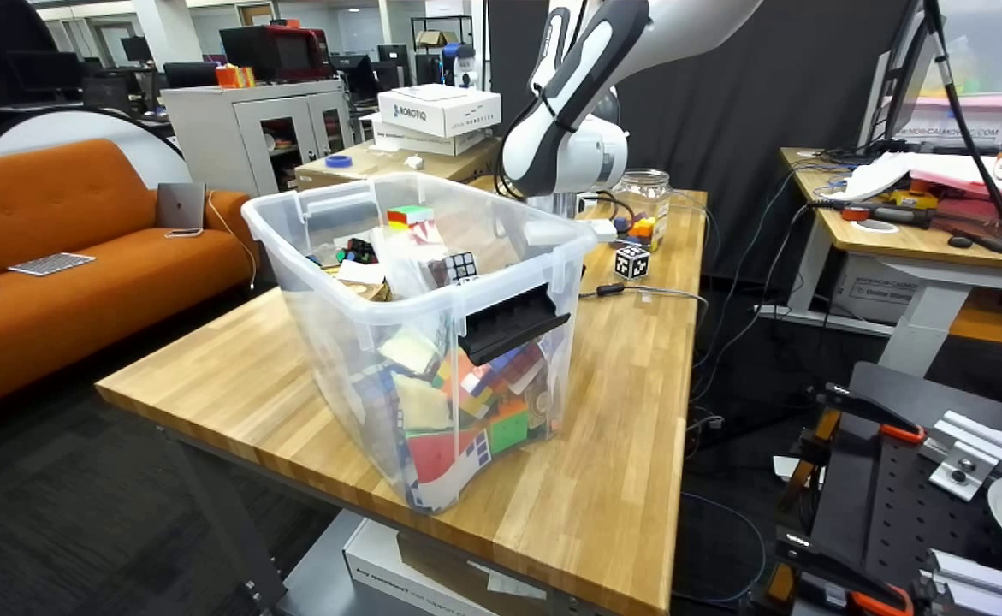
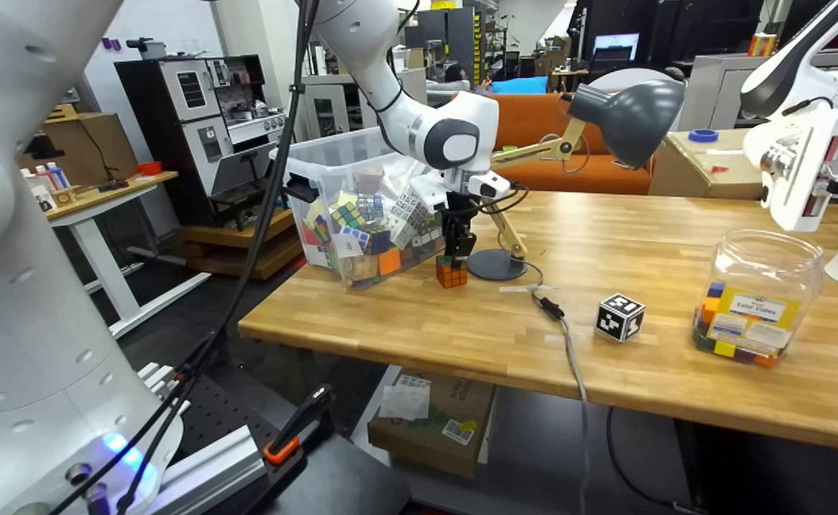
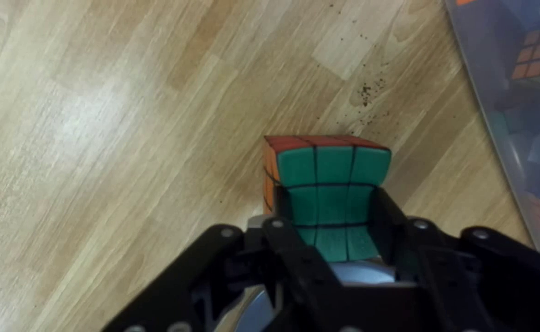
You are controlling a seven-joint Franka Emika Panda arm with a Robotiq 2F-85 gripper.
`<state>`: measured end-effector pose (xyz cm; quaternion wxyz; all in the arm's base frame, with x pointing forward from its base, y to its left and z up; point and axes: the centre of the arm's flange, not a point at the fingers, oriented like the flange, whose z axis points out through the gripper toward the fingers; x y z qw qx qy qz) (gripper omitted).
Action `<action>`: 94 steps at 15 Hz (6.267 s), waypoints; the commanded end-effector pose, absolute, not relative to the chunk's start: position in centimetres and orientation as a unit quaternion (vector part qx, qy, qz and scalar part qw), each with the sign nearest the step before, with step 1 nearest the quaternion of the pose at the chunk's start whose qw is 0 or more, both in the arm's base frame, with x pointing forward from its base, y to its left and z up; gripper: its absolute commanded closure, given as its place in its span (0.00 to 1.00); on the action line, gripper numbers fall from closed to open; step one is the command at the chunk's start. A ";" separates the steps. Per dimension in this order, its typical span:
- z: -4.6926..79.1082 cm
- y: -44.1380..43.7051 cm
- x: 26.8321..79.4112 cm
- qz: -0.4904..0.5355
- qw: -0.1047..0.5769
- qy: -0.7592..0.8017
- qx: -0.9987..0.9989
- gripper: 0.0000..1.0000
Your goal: Pick the Rubik's cubes and put them in the plastic box
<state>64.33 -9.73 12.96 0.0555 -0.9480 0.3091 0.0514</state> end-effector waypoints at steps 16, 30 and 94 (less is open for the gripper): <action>23.3 -9.7 57.5 0.006 0.086 0.341 -0.936 0.86; 41.2 -5.2 54.2 -0.263 0.105 0.338 -0.897 0.86; 39.4 6.2 57.6 -0.201 0.105 0.117 -0.967 0.00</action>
